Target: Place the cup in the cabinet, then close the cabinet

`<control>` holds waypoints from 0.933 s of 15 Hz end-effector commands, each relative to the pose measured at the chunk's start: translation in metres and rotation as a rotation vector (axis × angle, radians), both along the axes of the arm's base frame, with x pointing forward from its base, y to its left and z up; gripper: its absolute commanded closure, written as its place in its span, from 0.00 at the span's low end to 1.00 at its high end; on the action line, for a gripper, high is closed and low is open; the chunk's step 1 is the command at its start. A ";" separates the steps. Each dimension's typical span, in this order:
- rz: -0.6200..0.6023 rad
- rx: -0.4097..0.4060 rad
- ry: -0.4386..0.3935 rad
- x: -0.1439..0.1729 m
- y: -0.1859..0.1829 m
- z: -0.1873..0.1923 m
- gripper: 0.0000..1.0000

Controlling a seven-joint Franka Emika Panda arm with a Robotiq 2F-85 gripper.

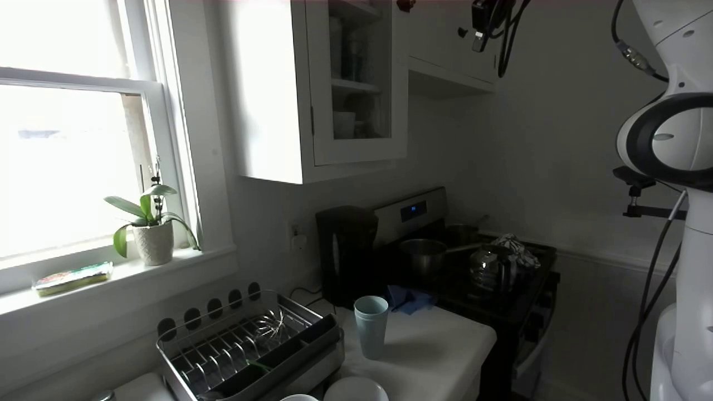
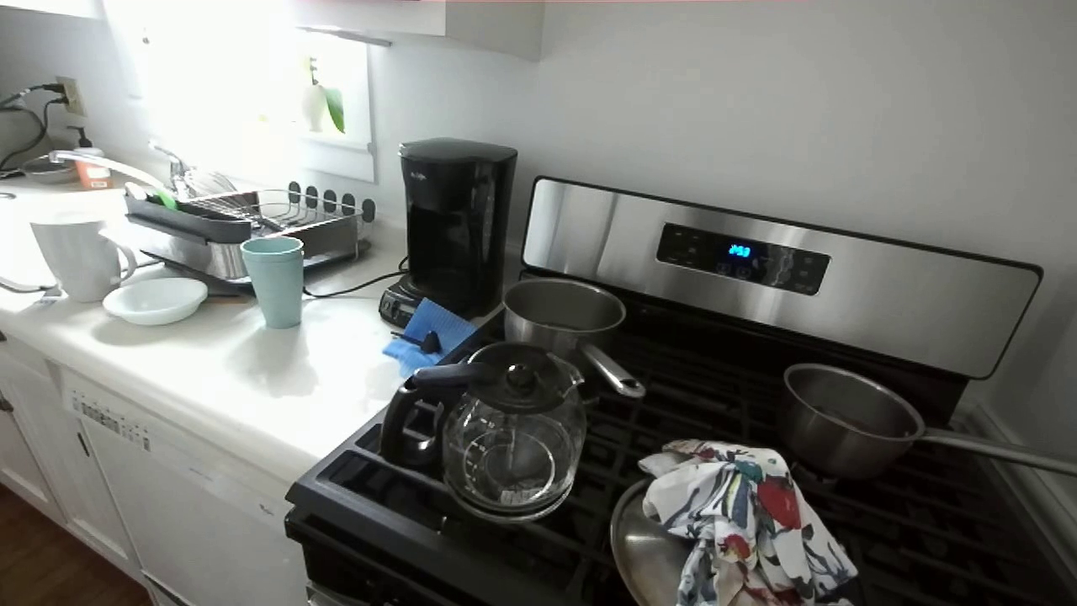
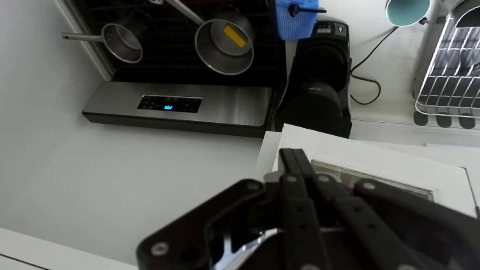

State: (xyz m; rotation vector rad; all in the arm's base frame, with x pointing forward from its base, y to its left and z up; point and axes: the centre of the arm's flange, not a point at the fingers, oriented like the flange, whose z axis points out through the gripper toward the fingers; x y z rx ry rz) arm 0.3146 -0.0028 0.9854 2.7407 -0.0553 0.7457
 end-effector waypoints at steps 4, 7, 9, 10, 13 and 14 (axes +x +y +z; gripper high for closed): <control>-0.039 0.006 -0.016 -0.026 0.008 -0.024 0.59; -0.025 0.012 0.010 -0.005 0.006 -0.002 0.63; -0.027 0.010 0.018 -0.001 0.006 -0.004 0.49; -0.028 0.010 0.021 0.001 0.006 -0.005 0.46; -0.029 0.009 0.023 0.002 0.006 -0.005 0.46; -0.029 0.009 0.023 0.002 0.006 -0.005 0.46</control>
